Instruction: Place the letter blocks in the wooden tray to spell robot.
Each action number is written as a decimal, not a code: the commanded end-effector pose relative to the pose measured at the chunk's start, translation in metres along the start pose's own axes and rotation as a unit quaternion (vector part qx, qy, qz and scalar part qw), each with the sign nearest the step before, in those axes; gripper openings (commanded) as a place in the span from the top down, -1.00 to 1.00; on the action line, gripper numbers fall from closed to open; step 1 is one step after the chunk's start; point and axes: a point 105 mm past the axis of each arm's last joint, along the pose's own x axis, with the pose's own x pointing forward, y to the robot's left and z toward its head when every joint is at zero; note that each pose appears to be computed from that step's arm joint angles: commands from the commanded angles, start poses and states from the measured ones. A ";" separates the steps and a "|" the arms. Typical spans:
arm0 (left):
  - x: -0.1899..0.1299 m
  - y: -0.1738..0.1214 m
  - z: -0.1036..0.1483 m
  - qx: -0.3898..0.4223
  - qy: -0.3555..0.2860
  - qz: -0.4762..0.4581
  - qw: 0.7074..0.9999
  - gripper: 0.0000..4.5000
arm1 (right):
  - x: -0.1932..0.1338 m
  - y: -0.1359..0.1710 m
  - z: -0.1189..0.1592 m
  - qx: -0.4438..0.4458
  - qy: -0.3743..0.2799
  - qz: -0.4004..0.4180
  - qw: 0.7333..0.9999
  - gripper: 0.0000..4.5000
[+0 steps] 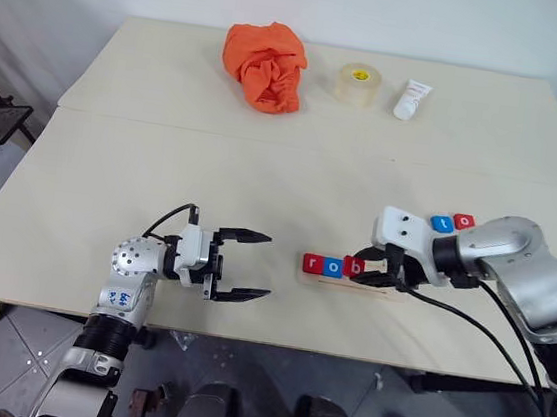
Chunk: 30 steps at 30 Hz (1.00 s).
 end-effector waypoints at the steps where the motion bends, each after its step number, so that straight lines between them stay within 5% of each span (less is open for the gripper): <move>1: -0.002 -0.001 0.011 0.021 -0.010 -0.002 1.000 -1.00 | 0.002 -0.005 0.004 -0.020 0.006 -0.009 1.000 0.35; 30: -0.002 0.000 0.010 0.022 -0.006 0.016 1.000 -1.00 | -0.004 -0.015 -0.011 -0.021 0.034 -0.019 0.999 0.35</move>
